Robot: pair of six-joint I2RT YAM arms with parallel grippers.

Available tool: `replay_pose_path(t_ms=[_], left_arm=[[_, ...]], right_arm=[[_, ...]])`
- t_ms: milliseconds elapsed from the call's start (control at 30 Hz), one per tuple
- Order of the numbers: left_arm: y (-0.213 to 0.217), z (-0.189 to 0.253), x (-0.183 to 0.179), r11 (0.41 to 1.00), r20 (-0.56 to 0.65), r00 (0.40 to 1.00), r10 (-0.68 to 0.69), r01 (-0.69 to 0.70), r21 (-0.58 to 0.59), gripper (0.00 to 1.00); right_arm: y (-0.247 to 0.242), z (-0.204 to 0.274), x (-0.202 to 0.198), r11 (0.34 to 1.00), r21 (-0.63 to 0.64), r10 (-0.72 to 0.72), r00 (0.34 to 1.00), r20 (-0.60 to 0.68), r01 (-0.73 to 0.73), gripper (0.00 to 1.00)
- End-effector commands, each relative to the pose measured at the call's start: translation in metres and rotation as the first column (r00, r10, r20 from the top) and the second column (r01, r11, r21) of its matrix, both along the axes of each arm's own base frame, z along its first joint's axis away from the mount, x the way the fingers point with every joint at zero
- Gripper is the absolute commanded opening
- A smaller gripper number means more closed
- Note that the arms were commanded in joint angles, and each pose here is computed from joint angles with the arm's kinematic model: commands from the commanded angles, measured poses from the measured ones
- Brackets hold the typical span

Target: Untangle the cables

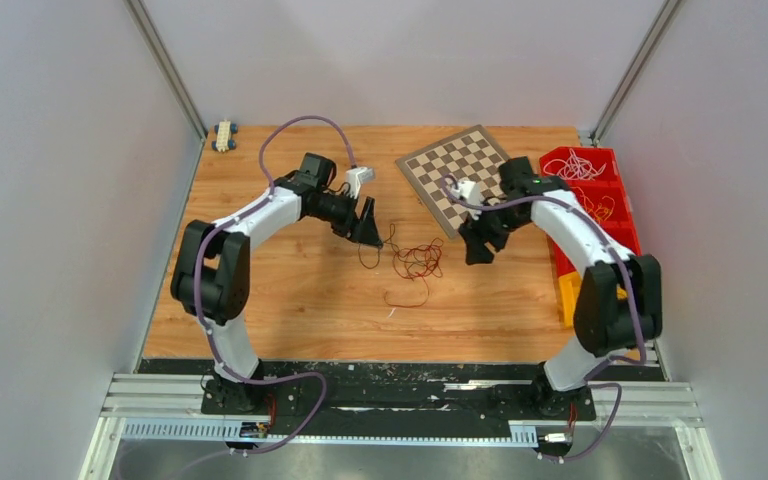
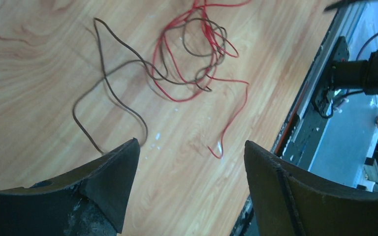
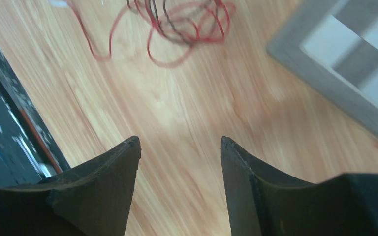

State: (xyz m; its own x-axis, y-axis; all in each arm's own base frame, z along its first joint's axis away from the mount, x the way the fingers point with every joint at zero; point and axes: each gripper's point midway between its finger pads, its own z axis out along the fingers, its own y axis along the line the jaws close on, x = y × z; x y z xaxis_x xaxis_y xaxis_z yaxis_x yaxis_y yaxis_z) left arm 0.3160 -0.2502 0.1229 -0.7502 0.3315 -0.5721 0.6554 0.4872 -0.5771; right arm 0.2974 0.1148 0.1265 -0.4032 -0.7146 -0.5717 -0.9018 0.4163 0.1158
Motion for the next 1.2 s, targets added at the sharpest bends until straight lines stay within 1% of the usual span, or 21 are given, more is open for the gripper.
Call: replay_pose_path(t_ms=[0,100,200,300,400,433,500,567,600,633,667,700,733,800,867,900,933,967,1000,1033,1167], left_arm=[[-0.024,0.013,0.032,0.992,0.009,1.000,0.009,-0.007,-0.128,0.84],[-0.037,0.008,0.042,0.985,-0.036,0.999,0.034,-0.040,-0.169,0.80],[-0.048,-0.015,0.048,0.985,-0.093,0.994,0.057,-0.071,-0.156,0.78],[-0.054,-0.038,0.057,0.981,-0.159,0.981,0.112,-0.135,-0.143,0.76],[-0.059,-0.051,0.066,0.967,-0.247,0.952,0.180,-0.217,-0.133,0.70],[-0.062,-0.057,0.068,0.964,-0.256,0.949,0.185,-0.226,-0.142,0.69],[-0.066,-0.063,0.069,0.957,-0.286,0.936,0.206,-0.254,-0.140,0.63],[-0.069,-0.065,0.071,0.955,-0.286,0.935,0.211,-0.260,-0.146,0.53],[-0.069,-0.064,0.072,0.953,-0.287,0.934,0.214,-0.264,-0.149,0.43],[-0.067,-0.059,0.072,0.952,-0.282,0.935,0.214,-0.265,-0.156,0.36],[-0.066,-0.056,0.072,0.951,-0.276,0.937,0.213,-0.264,-0.162,0.23],[-0.059,-0.048,0.072,0.946,-0.270,0.937,0.222,-0.274,-0.171,0.16],[-0.054,-0.042,0.075,0.941,-0.265,0.935,0.236,-0.288,-0.180,0.04],[-0.023,-0.028,0.086,0.914,-0.250,0.918,0.307,-0.358,-0.193,0.00],[0.009,-0.014,0.094,0.886,-0.229,0.900,0.371,-0.417,-0.201,0.00],[0.022,-0.003,0.095,0.878,-0.198,0.898,0.393,-0.430,-0.209,0.00],[0.044,-0.002,0.100,0.858,-0.200,0.876,0.440,-0.475,-0.193,0.00],[0.056,0.008,0.102,0.852,-0.159,0.873,0.461,-0.485,-0.195,0.00],[0.077,0.016,0.105,0.832,-0.148,0.854,0.500,-0.520,-0.191,0.00],[0.087,0.019,0.107,0.828,-0.119,0.849,0.515,-0.529,-0.186,0.00],[0.142,0.041,0.113,0.780,-0.050,0.797,0.602,-0.600,-0.179,0.00]], right_arm=[[0.062,-0.008,0.038,0.973,0.135,-0.173,0.978,-0.113,0.188,0.59],[0.080,-0.032,0.047,0.962,0.135,-0.213,0.960,-0.183,0.239,0.58],[0.092,-0.055,0.053,0.961,0.117,-0.223,0.954,-0.203,0.249,0.58],[0.101,-0.067,0.060,0.951,0.126,-0.248,0.940,-0.233,0.282,0.59],[0.108,-0.075,0.058,0.945,0.136,-0.254,0.931,-0.262,0.296,0.59],[0.111,-0.079,0.056,0.946,0.135,-0.253,0.930,-0.266,0.295,0.59],[0.115,-0.086,0.051,0.948,0.130,-0.248,0.932,-0.265,0.290,0.59],[0.119,-0.096,0.047,0.951,0.113,-0.252,0.933,-0.257,0.288,0.53],[0.117,-0.101,0.046,0.951,0.096,-0.264,0.932,-0.249,0.295,0.48],[0.113,-0.107,0.046,0.950,0.078,-0.277,0.930,-0.242,0.303,0.43],[0.109,-0.113,0.045,0.949,0.056,-0.289,0.928,-0.236,0.310,0.38],[0.104,-0.117,0.045,0.949,0.031,-0.299,0.929,-0.220,0.313,0.33],[0.098,-0.123,0.043,0.950,0.006,-0.303,0.930,-0.208,0.311,0.29],[0.086,-0.132,0.037,0.953,-0.042,-0.302,0.937,-0.177,0.300,0.20],[0.076,-0.139,0.030,0.953,-0.082,-0.301,0.940,-0.160,0.291,0.14],[0.071,-0.142,0.027,0.952,-0.100,-0.301,0.941,-0.154,0.288,0.12],[0.066,-0.145,0.022,0.951,-0.119,-0.302,0.941,-0.152,0.286,0.10],[0.062,-0.148,0.019,0.950,-0.134,-0.302,0.942,-0.148,0.284,0.08],[0.058,-0.151,0.016,0.947,-0.152,-0.304,0.942,-0.146,0.282,0.06],[0.055,-0.153,0.014,0.946,-0.166,-0.304,0.942,-0.141,0.280,0.05],[0.041,-0.159,0.008,0.937,-0.218,-0.302,0.946,-0.115,0.273,0.00]])
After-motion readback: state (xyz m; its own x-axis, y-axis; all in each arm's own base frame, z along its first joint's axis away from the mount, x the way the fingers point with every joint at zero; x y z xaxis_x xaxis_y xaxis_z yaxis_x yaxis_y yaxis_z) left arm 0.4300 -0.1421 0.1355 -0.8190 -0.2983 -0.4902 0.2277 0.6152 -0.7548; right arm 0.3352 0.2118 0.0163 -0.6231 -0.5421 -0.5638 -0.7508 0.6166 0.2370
